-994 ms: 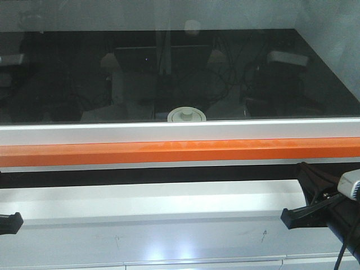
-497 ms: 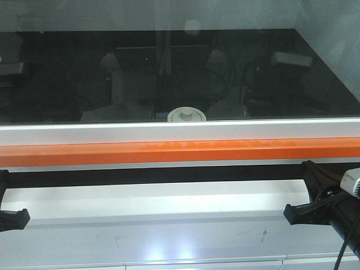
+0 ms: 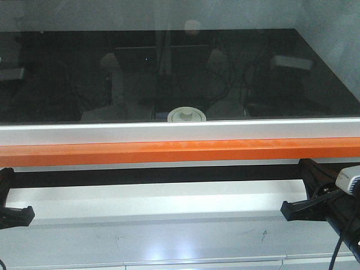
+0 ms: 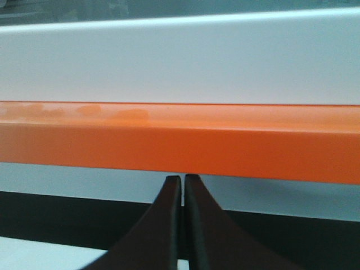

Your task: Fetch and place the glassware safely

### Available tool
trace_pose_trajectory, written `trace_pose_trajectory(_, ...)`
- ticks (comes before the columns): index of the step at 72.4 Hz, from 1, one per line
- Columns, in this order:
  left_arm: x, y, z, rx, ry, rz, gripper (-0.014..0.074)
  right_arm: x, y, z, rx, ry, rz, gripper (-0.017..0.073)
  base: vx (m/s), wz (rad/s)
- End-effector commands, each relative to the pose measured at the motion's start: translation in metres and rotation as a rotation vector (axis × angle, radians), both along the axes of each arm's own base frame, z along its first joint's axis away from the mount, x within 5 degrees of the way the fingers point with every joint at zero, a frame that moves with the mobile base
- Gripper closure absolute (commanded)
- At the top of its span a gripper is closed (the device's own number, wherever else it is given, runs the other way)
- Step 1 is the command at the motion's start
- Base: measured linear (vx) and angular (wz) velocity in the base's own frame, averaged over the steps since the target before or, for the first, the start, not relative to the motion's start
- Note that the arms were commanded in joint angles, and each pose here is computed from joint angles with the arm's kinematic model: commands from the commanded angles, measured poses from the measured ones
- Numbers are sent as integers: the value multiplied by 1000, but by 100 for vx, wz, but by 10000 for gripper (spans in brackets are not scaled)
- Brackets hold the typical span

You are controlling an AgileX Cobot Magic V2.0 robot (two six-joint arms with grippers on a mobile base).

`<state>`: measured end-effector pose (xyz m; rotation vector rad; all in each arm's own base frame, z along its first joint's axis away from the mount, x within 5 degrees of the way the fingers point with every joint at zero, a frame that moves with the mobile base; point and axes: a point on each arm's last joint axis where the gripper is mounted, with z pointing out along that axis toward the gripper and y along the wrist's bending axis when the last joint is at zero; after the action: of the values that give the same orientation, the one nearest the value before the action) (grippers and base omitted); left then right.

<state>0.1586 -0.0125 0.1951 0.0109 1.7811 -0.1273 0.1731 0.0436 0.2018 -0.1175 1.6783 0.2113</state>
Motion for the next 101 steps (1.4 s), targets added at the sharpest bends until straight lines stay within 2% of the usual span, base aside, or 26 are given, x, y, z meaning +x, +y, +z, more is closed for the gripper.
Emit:
trace_pose_trajectory(1, 6, -1, 16, -17, -123, -2, 601, 4, 1, 16, 20, -126, -4, 560, 0, 0)
trace_pose_trajectory(17, 9, -1, 16, -18, -144, 4, 601, 5, 1, 17, 6, -141, -7, 560, 0, 0)
trace_pose_trajectory(32, 12, 3, 16, -33, -168, 53, 601, 4, 0, 20, -9, -183, -10, 560, 0, 0)
trace_pose_trajectory(49, 12, 3, 22, -37, -233, 53, 601, 4, 0, 23, -4, -213, -13, 560, 0, 0)
trace_pose_trajectory(74, 12, 3, 23, -26, -243, 52, 601, 4, 0, 24, -2, -229, -14, 560, 0, 0)
trace_pose_trajectory(92, 12, 3, 22, -22, -240, 51, 601, 4, 0, 23, -73, -230, -16, 560, 0, 0)
trace_pose_trajectory(101, 12, 3, 22, -22, -240, 51, 601, 5, -2, 22, -61, -217, -41, 560, 0, 0)
